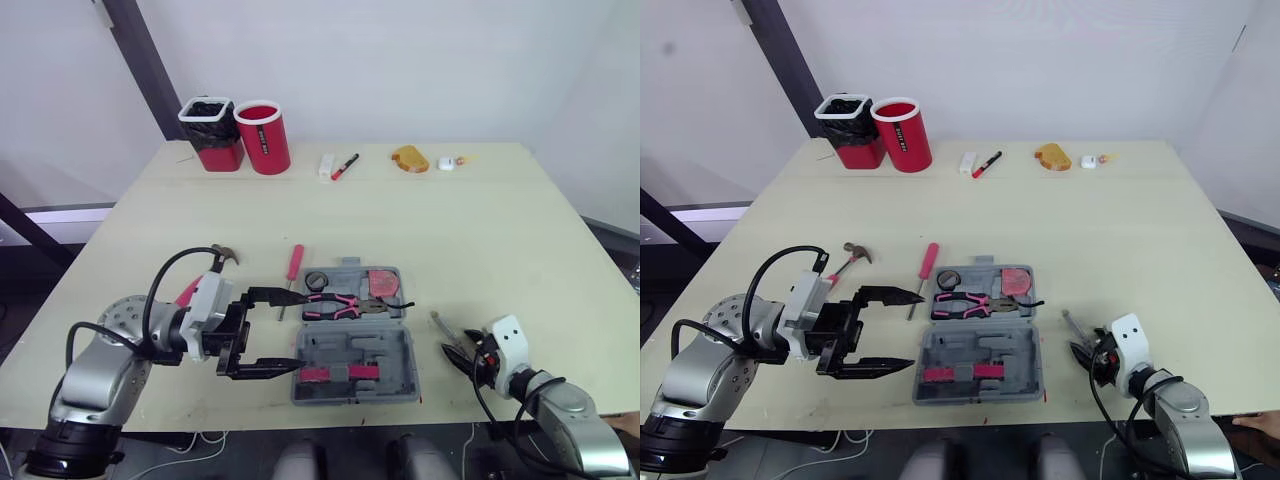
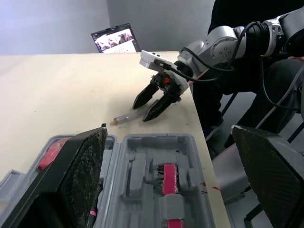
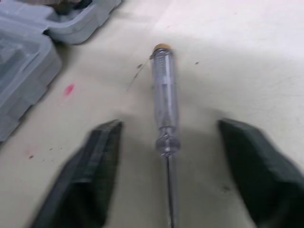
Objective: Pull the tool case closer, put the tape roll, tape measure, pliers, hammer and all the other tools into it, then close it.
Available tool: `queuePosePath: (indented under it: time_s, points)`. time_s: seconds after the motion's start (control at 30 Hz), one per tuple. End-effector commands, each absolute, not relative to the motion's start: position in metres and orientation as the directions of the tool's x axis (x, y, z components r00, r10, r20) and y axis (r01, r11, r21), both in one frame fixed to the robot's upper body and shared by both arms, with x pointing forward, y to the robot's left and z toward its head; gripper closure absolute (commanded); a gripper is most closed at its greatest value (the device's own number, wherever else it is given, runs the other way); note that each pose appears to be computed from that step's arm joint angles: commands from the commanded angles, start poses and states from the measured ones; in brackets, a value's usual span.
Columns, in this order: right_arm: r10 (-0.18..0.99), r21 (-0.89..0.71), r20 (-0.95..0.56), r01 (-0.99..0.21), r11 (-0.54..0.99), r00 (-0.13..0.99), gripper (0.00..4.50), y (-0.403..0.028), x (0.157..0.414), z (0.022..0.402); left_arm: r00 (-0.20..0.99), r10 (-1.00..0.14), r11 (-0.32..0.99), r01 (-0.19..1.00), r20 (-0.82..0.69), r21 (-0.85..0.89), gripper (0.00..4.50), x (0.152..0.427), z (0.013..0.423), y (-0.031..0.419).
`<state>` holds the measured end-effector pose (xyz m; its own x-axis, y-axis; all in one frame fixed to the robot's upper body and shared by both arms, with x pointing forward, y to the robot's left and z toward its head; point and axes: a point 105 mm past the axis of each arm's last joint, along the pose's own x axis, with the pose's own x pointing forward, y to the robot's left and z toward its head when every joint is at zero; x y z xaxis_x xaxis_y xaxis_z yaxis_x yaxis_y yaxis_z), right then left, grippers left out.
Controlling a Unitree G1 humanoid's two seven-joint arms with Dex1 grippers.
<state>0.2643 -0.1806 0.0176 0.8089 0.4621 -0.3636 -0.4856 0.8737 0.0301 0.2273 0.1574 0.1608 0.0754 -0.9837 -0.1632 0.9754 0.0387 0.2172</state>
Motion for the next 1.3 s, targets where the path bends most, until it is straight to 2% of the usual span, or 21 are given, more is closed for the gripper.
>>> queuePosePath:
  time_s: [0.03, 0.13, 0.37, 0.53, 0.73, 0.8, 0.93, 1.23, 1.3]
  points:
    - [0.466, 0.047, -0.361, -0.484, 0.874, 0.807, 3.31, -0.179, 0.260, 0.012, 0.074, -0.983, 0.033, 0.971, -0.166, 0.237, 0.00, 0.228, 0.165, 0.159]
    - [0.465, 0.042, -0.360, -0.484, 0.874, 0.809, 4.37, -0.179, 0.259, 0.011, 0.075, -0.983, 0.034, 0.971, -0.166, 0.238, 0.00, 0.228, 0.165, 0.160]
    - [0.468, -0.002, -0.347, -0.499, 0.867, 0.813, 4.37, -0.184, 0.260, 0.018, 0.086, -0.984, 0.049, 0.973, -0.153, 0.227, 0.00, 0.229, 0.164, 0.161]
    - [0.542, -0.080, -0.306, -0.589, 0.804, 0.782, 4.37, -0.181, 0.272, 0.050, 0.109, -0.986, 0.080, 0.974, -0.128, 0.212, 0.00, 0.231, 0.164, 0.163]
    - [0.731, -0.135, -0.274, -0.777, 0.614, 0.625, 4.37, -0.140, 0.278, 0.096, 0.149, -0.979, 0.118, 0.972, -0.141, 0.204, 0.00, 0.234, 0.159, 0.178]
    - [0.764, -0.137, -0.268, -0.808, 0.573, 0.587, 4.37, -0.129, 0.278, 0.105, 0.151, -0.978, 0.119, 0.972, -0.147, 0.202, 0.00, 0.235, 0.158, 0.180]
    - [0.834, -0.133, -0.341, -0.901, 0.413, 0.433, 4.37, -0.094, 0.269, 0.114, 0.165, -0.973, 0.132, 0.971, -0.160, 0.199, 0.00, 0.235, 0.157, 0.186]
    - [0.805, -0.152, -0.548, -0.973, 0.171, 0.227, 4.37, -0.045, 0.259, 0.107, 0.196, -0.957, 0.161, 0.972, -0.215, 0.168, 0.00, 0.233, 0.147, 0.203]
    - [0.784, -0.167, -0.583, -0.976, 0.141, 0.213, 4.37, -0.037, 0.260, 0.102, 0.209, -0.950, 0.175, 0.971, -0.230, 0.161, 0.00, 0.234, 0.144, 0.208]
